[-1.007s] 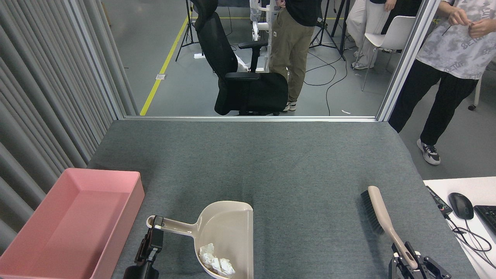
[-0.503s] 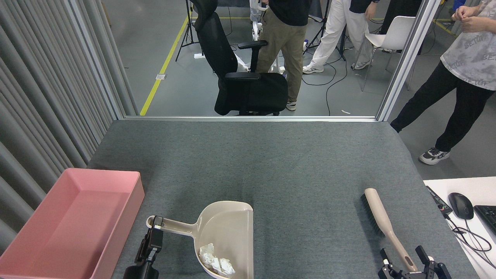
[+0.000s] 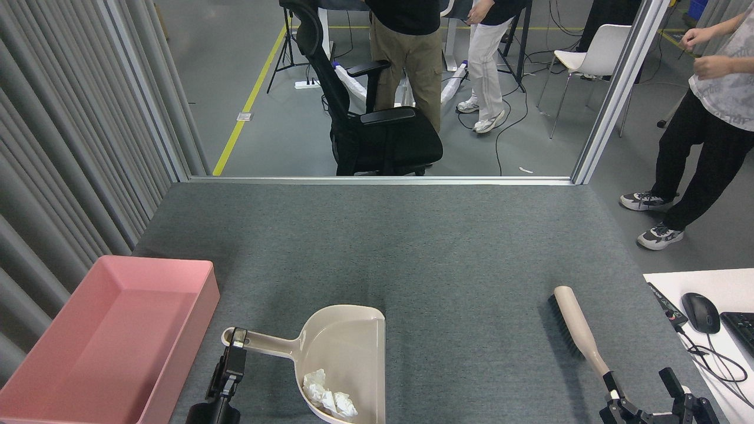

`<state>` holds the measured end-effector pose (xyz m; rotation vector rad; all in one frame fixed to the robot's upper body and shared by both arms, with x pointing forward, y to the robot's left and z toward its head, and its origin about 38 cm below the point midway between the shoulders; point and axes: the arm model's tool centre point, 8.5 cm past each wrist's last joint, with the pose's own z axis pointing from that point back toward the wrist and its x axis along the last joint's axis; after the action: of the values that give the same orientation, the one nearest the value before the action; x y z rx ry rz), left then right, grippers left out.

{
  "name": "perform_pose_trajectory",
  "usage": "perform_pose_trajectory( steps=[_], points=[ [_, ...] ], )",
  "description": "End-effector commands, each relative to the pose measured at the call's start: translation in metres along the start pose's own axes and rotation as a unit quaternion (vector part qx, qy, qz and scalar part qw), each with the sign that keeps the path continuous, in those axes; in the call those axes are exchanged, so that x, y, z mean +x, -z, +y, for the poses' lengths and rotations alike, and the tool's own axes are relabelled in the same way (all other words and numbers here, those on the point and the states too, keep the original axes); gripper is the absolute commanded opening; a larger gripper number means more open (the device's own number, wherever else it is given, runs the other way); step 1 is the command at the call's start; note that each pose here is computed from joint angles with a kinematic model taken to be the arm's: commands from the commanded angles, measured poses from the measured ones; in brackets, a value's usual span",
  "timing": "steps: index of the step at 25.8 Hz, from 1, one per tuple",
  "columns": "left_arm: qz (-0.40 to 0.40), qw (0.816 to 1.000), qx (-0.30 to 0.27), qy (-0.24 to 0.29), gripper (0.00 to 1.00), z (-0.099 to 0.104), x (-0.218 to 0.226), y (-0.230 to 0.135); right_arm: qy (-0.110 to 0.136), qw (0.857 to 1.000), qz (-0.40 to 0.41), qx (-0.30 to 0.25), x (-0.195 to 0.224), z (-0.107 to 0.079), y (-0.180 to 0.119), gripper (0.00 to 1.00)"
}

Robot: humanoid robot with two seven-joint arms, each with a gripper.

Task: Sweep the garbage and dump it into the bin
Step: 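Lift the dustpan with the left gripper toward the pink bin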

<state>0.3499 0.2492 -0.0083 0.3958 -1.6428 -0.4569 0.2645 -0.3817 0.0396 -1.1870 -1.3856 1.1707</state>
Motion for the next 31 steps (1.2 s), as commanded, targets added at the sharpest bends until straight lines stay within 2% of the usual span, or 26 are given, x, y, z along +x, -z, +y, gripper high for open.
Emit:
perform_pose_trajectory(
  steps=[1,13,28,31],
  points=[
    [0.002,1.0,0.005,-0.013,0.03,0.002,0.0,0.0,-0.003,1.0,0.003,0.003,0.0,0.002,-0.001,0.99],
    [-0.018,0.999,0.025,-0.038,0.02,0.015,0.017,0.008,-0.011,1.0,0.002,0.01,0.0,0.004,-0.001,0.99],
    [0.005,0.997,0.011,-0.078,0.02,0.016,0.02,0.011,-0.012,1.0,0.0,0.012,0.001,0.005,-0.002,0.99],
    [0.017,0.994,0.018,-0.102,0.02,0.014,0.016,0.003,-0.014,1.0,0.0,0.015,0.0,0.006,-0.003,0.99]
  ],
)
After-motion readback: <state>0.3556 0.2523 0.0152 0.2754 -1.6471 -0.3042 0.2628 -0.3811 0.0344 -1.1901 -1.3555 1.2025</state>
